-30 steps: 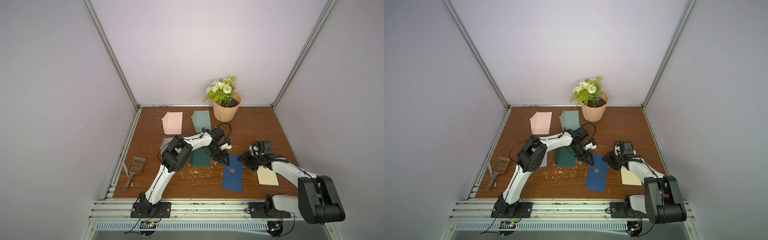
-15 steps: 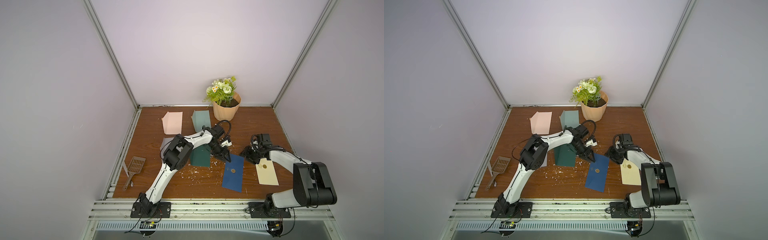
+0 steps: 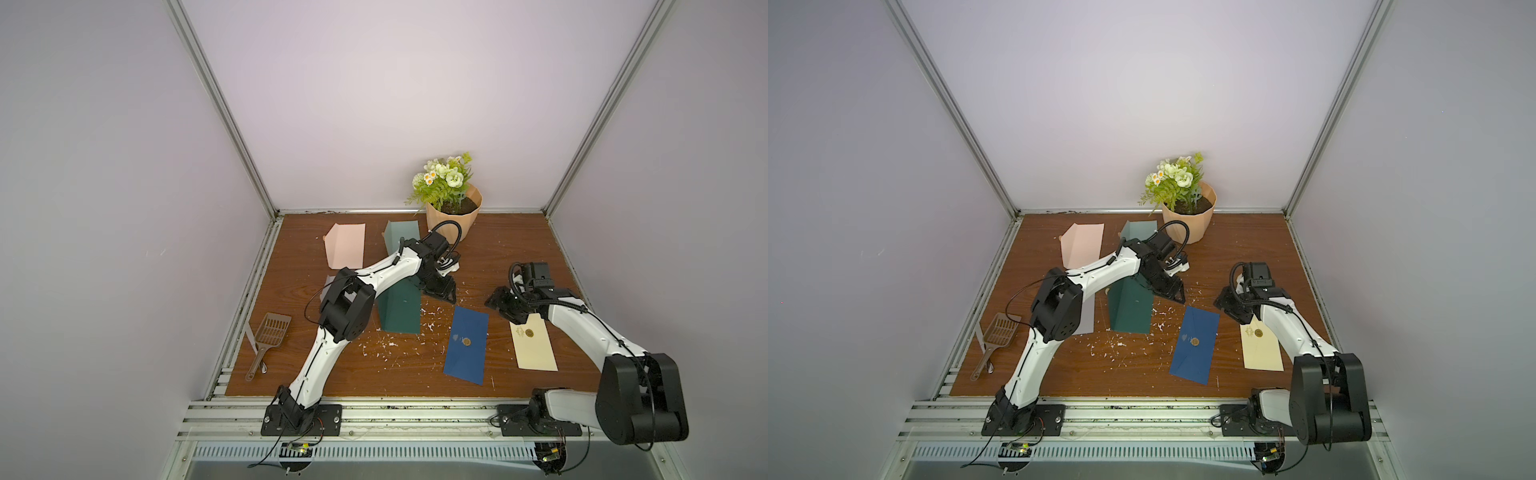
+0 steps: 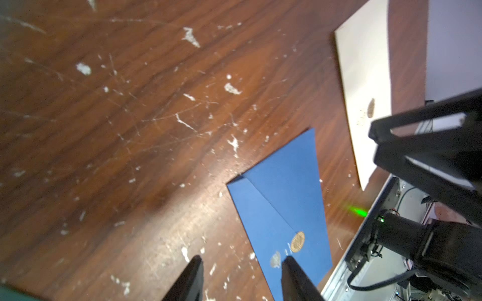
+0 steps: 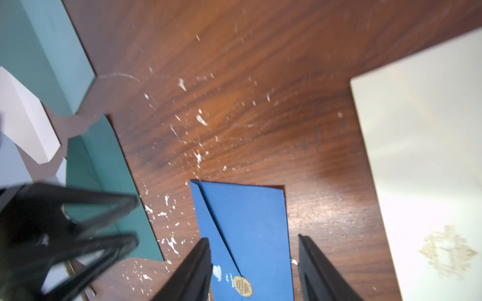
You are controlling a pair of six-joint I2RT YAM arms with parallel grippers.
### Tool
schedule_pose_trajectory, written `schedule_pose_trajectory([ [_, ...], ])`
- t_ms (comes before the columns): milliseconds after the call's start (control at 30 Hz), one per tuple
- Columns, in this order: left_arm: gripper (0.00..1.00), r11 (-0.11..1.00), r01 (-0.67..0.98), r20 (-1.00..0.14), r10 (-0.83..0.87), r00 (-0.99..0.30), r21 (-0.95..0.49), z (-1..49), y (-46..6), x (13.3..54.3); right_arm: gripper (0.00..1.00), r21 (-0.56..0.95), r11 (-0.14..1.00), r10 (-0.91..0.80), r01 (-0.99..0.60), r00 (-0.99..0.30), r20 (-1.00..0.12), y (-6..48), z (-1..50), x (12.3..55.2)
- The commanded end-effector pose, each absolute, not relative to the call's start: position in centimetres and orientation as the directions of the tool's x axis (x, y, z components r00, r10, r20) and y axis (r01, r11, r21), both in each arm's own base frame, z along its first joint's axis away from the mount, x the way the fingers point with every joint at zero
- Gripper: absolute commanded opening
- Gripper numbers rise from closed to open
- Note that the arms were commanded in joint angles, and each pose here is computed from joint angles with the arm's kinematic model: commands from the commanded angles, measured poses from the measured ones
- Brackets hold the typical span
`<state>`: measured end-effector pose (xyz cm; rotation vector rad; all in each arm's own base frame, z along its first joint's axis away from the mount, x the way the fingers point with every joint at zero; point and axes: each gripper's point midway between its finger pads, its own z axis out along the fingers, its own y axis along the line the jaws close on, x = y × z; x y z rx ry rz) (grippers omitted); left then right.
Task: Open the envelope
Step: Pick up the envelope from the center of the board.
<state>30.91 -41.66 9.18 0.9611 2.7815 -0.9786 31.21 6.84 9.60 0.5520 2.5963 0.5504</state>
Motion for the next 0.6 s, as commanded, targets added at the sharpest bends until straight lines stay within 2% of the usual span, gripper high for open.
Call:
schedule_pose_trajectory([
  [0, 0.51, 0.567, 0.619, -0.204, 0.626, -0.753, -0.544, 9.7, -42.5, 26.0, 0.59, 0.423, 0.855, 0.461, 0.299, -0.812, -0.357, 5.9, 11.3, 31.8],
  [333, 0.51, 0.572, 0.616, -0.090, 0.689, -0.719, -0.541, 7.1, -43.2, 19.5, 0.59, 0.374, 0.861, 0.481, 0.345, -0.791, -0.378, 4.1, 12.2, 32.6],
  [567, 0.50, 0.598, 0.605, -0.006, 0.709, -0.706, -0.525, 3.8, -42.6, 17.6, 0.59, 0.360, 0.857, 0.492, 0.369, -0.795, -0.355, 3.1, 11.2, 32.4],
])
